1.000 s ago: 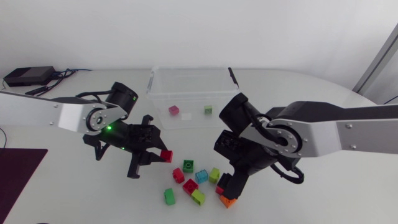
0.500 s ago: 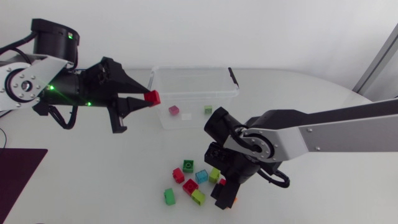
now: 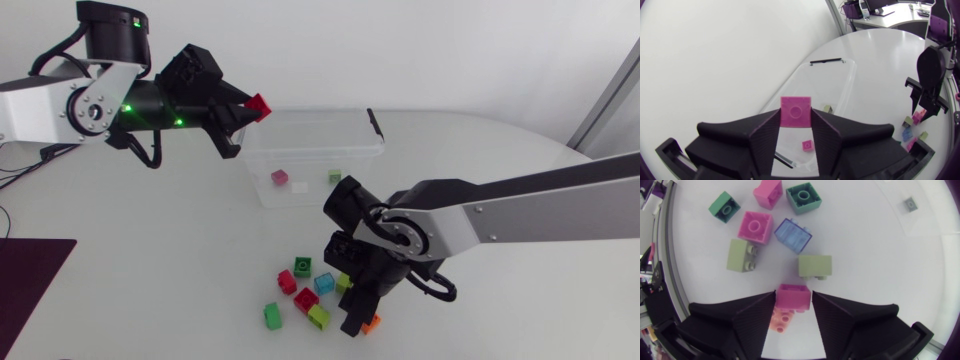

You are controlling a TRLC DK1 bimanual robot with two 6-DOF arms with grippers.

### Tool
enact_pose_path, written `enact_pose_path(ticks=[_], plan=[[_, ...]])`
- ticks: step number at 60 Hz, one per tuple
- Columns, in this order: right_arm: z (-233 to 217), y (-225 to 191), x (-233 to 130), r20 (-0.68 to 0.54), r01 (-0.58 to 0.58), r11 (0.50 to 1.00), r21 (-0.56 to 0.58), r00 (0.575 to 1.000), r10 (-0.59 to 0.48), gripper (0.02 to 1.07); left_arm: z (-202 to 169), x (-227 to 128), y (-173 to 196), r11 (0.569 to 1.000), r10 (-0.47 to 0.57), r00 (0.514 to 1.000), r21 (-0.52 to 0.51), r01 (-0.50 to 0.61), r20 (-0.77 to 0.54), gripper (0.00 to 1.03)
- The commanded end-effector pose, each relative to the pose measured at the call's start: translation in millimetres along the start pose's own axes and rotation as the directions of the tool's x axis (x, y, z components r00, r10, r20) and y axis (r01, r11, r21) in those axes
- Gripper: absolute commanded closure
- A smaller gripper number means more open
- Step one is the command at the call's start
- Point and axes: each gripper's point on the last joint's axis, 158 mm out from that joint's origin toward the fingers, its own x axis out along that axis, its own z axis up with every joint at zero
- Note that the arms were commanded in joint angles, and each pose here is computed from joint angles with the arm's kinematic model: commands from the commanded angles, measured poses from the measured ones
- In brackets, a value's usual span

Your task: Pick up the duplo bricks and place them in the container

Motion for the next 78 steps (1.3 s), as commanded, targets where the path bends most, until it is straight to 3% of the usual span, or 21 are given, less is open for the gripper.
enact_pose_path(ticks=[1,8,10,12,13,14,15,17,27,37,52,67,78], plan=[[-2.5,1.4,5.2,-0.012,-0.010,1.000,-0.008,1.000,0.009,0.70,4.8,15.4,9.2,1.000,0.022,1.000,-0.022,-0.022,0.008,0.74],[-0.4,-2.0,-2.0,0.004,-0.003,1.000,-0.003,1.000,0.003,0.71,-8.7,35.1,5.8,0.999,0.018,1.000,-0.028,-0.019,-0.025,0.69],[2.0,-5.1,-7.7,0.015,0.001,1.000,0.002,1.000,-0.001,0.71,-12.8,39.9,6.2,0.999,0.024,0.999,-0.036,-0.025,-0.036,0.60],[3.2,-7.9,-13.0,0.022,0.005,1.000,0.006,1.000,-0.005,0.71,-18.5,45.3,5.6,0.999,0.025,0.998,-0.046,-0.028,-0.051,0.43],[4.9,-9.4,-16.1,0.030,0.007,1.000,0.007,1.000,-0.008,0.71,-20.4,47.7,6.5,0.998,0.029,0.998,-0.050,-0.032,-0.059,0.30],[5.8,-12.1,-20.0,0.037,0.011,1.000,0.012,0.999,-0.012,0.71,-20.2,48.3,6.3,0.998,0.029,0.998,-0.050,-0.032,-0.059,0.26],[7.4,-14.1,-23.4,0.044,0.014,1.000,0.016,0.999,-0.015,0.71,-23.1,50.7,7.1,0.998,0.034,0.997,-0.057,-0.038,-0.069,0.10],[9.8,-17.8,-31.1,0.056,0.020,1.000,0.019,0.998,-0.021,0.71,-24.7,50.7,8.0,0.997,0.037,0.997,-0.066,-0.041,-0.071,0.06],[20.9,-41.5,-68.9,0.120,0.056,0.998,0.043,0.991,-0.060,0.71,-22.3,35.0,18.5,0.994,0.066,0.995,-0.084,-0.071,-0.069,0.05],[39.4,-65.3,-104.5,0.201,0.089,0.994,0.064,0.974,-0.100,0.71,-21.6,-5.8,8.6,0.995,0.036,0.996,-0.090,-0.044,-0.086,0.05],[77.1,-102.9,-149.5,0.331,0.146,0.982,0.123,0.926,-0.179,0.71,-60.0,-48.9,-78.6,0.986,-0.162,0.967,-0.007,0.164,-0.198,0.05],[119.4,-147.2,-196.5,0.476,0.195,0.957,0.216,0.835,-0.277,0.71,-100.7,-78.4,-170.4,0.926,-0.353,0.886,0.026,0.377,-0.300,0.06],[143.8,-173.0,-201.7,0.521,0.214,0.945,0.248,0.793,-0.317,0.71,-119.1,-84.4,-222.6,0.875,-0.436,0.824,0.041,0.482,-0.360,0.06]])
